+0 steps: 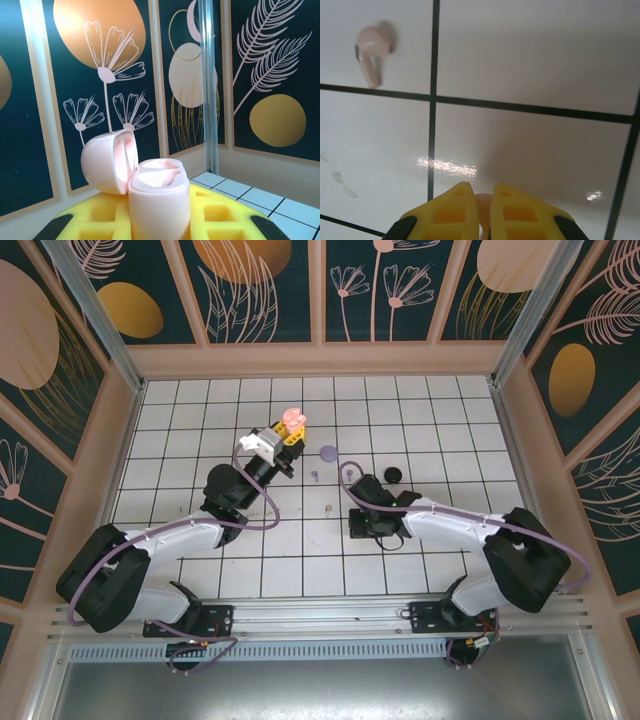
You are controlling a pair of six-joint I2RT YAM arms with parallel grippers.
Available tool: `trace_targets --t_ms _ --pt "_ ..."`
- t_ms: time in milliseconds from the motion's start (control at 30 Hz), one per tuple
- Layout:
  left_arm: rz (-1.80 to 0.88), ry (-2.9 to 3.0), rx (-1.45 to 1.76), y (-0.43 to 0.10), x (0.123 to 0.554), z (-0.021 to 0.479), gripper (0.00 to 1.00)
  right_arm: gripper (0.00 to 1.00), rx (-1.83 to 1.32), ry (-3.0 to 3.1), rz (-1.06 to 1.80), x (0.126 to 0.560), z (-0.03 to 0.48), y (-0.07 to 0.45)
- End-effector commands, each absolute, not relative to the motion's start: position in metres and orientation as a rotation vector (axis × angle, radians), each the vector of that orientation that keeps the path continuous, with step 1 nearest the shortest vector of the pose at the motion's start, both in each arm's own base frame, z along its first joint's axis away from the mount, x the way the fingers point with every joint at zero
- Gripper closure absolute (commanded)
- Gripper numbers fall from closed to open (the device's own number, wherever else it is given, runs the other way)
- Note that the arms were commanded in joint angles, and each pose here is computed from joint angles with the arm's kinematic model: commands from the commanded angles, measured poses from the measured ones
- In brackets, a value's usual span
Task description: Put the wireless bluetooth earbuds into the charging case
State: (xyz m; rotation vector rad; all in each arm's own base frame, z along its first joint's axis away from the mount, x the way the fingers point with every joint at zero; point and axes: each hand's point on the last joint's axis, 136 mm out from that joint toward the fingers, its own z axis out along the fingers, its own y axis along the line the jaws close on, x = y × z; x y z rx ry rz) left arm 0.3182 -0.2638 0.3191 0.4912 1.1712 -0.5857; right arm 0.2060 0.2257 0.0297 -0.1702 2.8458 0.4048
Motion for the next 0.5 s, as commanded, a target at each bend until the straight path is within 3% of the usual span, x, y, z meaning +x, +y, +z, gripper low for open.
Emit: trace_targets --t_ms 0,233,467 --pt "-0.583 1.156 0.475 -0.260 0.315 0.325 1.00 0.97 -0.198 2.895 0.428 0.201 0.027 0.231" --pt "-0.585 1.156 0.480 -0.262 0.316 0.324 1.00 0.92 -0.216 2.932 0.319 0.200 0.014 0.221" --pt "-0.592 1.158 0.485 -0.264 0.317 0.322 1.00 0.81 -0.241 2.951 0.237 0.197 0.006 0.218"
